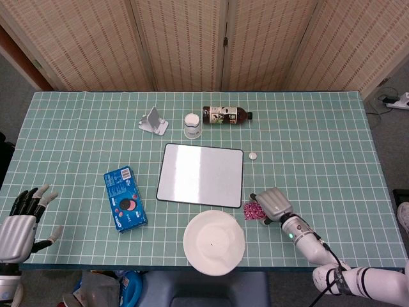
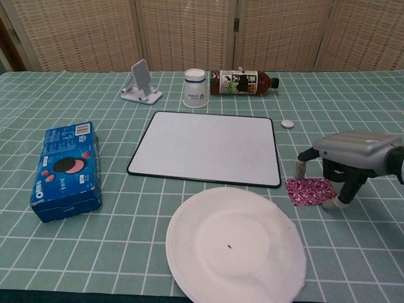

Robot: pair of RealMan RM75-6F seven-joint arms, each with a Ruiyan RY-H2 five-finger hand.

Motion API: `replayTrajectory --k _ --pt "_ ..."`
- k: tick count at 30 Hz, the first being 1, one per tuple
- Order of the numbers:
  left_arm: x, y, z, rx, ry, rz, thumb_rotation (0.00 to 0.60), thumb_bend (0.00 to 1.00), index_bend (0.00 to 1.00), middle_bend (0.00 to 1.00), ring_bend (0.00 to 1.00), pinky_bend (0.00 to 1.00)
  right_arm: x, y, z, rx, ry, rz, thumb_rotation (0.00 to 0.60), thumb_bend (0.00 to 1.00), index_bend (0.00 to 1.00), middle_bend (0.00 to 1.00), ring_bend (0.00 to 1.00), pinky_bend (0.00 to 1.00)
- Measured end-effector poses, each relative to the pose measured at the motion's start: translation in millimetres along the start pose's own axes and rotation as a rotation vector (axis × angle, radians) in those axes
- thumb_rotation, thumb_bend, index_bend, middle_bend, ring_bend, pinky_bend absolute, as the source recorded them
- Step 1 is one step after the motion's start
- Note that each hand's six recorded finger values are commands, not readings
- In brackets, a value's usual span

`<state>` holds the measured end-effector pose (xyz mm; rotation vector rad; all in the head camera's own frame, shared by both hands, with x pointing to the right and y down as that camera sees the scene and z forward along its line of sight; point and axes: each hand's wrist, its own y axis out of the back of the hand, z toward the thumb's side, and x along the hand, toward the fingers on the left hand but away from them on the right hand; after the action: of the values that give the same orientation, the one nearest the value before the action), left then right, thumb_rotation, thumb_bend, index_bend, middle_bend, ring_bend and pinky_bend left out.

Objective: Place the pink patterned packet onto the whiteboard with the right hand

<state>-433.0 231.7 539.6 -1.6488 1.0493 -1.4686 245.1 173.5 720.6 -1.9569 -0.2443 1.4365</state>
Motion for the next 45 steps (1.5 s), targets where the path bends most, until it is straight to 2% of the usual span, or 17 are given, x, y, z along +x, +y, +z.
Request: replayTrajectory --k 6,16,23,35,45 --pt "-1 1 -2 0.002 0.005 0.003 0.600 0.29 0.16 0.07 0.05 0.00 4 11 1 -0.010 0.008 -0.030 0.600 0.22 0.36 0.94 1.00 0.99" --pt "-2 5 -2 0.008 0.005 0.008 0.600 0.29 0.16 0.07 0.05 0.00 -6 69 12 -0.047 0.058 -0.114 0.600 0.22 0.36 0.94 1.00 0.99" --pt "-4 7 -2 0.012 0.005 0.011 0.600 0.29 0.16 0.07 0.05 0.00 -24 94 30 -0.045 0.100 -0.117 0.600 0.22 0.36 0.94 1.00 0.99" --pt "-5 9 -5 0.023 0.012 0.009 0.600 0.29 0.16 0.07 0.04 0.00 -55 107 48 -0.024 0.102 -0.093 0.600 0.22 0.36 0.94 1.00 0.99" --pt "-4 11 -6 0.030 0.013 0.008 0.600 0.29 0.16 0.07 0.04 0.00 -67 109 51 -0.026 0.082 -0.078 0.600 0.22 0.19 0.93 1.00 0.99"
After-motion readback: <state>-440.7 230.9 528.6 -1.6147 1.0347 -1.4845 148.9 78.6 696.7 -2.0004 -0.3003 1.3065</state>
